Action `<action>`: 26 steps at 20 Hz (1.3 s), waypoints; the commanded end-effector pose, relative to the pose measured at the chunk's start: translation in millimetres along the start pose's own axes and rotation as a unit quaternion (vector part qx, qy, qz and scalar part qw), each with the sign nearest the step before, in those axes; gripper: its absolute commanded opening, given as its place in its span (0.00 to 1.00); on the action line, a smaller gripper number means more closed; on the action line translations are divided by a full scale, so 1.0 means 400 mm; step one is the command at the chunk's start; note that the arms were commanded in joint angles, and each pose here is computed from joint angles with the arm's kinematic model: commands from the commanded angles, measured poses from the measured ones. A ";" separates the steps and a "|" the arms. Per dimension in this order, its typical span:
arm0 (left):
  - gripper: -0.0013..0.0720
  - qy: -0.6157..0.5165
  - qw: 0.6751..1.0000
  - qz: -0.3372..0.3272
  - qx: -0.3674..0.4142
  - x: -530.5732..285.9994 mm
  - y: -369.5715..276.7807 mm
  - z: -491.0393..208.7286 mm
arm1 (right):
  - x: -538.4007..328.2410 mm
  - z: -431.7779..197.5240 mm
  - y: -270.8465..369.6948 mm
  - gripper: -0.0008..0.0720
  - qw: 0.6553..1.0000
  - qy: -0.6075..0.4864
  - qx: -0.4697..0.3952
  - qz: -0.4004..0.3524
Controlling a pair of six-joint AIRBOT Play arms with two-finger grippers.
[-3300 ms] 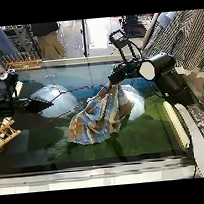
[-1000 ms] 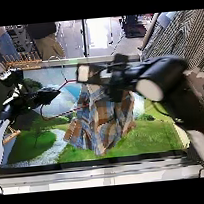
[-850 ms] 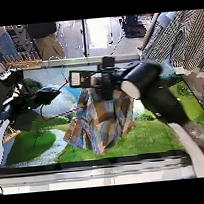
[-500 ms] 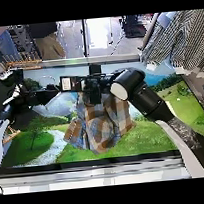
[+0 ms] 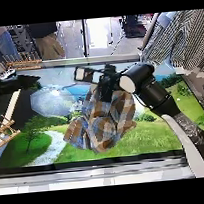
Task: Fold the clothes and pants, and hang the long-sleeved shirts on hangers.
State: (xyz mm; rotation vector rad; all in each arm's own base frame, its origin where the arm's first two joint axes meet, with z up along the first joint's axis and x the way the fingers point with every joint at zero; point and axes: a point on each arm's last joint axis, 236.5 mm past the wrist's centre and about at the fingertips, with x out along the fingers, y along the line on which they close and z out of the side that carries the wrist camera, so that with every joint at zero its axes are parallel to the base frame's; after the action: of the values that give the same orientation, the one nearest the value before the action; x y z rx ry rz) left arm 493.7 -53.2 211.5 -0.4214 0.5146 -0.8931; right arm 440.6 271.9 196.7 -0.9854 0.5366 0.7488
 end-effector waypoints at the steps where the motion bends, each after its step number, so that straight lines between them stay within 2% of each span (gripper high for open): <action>1: 0.96 0.091 0.972 0.193 -0.099 -0.086 0.106 -0.093 | -0.035 -0.041 -0.108 0.06 0.988 -0.003 0.140 -0.064; 2: 0.96 0.107 0.973 0.167 -0.119 -0.040 0.077 -0.137 | -0.066 -0.029 -0.135 0.06 0.984 -0.021 0.159 -0.083; 6: 0.96 0.106 0.979 -0.022 -0.175 0.254 -0.113 -0.311 | -0.199 0.025 -0.197 0.06 0.971 -0.091 0.179 -0.129; 9: 0.98 0.113 0.971 -0.026 -0.210 0.435 -0.140 -0.432 | -0.243 0.029 -0.205 0.06 0.969 -0.101 0.180 -0.136; 12: 0.98 -0.002 0.960 -0.104 -0.259 0.527 -0.175 -0.335 | -0.252 0.030 -0.206 0.06 0.968 -0.103 0.181 -0.137; 15: 0.97 -0.037 0.954 -0.087 -0.284 0.568 -0.114 -0.302 | -0.253 0.032 -0.204 0.06 0.968 -0.105 0.182 -0.135; 16: 0.93 -0.042 0.958 -0.091 -0.267 0.579 -0.116 -0.287 | -0.253 0.032 -0.203 0.06 0.968 -0.105 0.182 -0.135; 17: 0.78 -0.054 0.962 -0.095 -0.250 0.584 -0.119 -0.260 | -0.252 0.030 -0.201 0.06 0.969 -0.103 0.183 -0.133; 18: 0.50 -0.071 0.962 -0.103 -0.243 0.586 -0.128 -0.225 | -0.250 0.024 -0.196 0.06 0.969 -0.098 0.185 -0.130; 19: 0.32 -0.080 0.963 -0.109 -0.234 0.586 -0.140 -0.200 | -0.246 0.015 -0.188 0.06 0.970 -0.089 0.187 -0.124; 22: 0.03 -0.080 0.967 -0.115 -0.213 0.593 -0.162 -0.187 | -0.238 -0.010 -0.157 0.06 0.972 -0.064 0.202 -0.100; 26: 0.03 -0.121 0.970 -0.088 -0.193 0.539 -0.086 -0.104 | -0.277 0.002 -0.096 0.06 0.970 -0.073 0.228 -0.049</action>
State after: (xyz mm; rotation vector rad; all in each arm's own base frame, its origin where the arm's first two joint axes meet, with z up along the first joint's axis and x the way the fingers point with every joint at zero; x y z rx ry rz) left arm 541.2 -278.7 130.2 -0.9434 0.4987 -0.9377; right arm 418.6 220.1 297.9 -0.5694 0.4546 0.5192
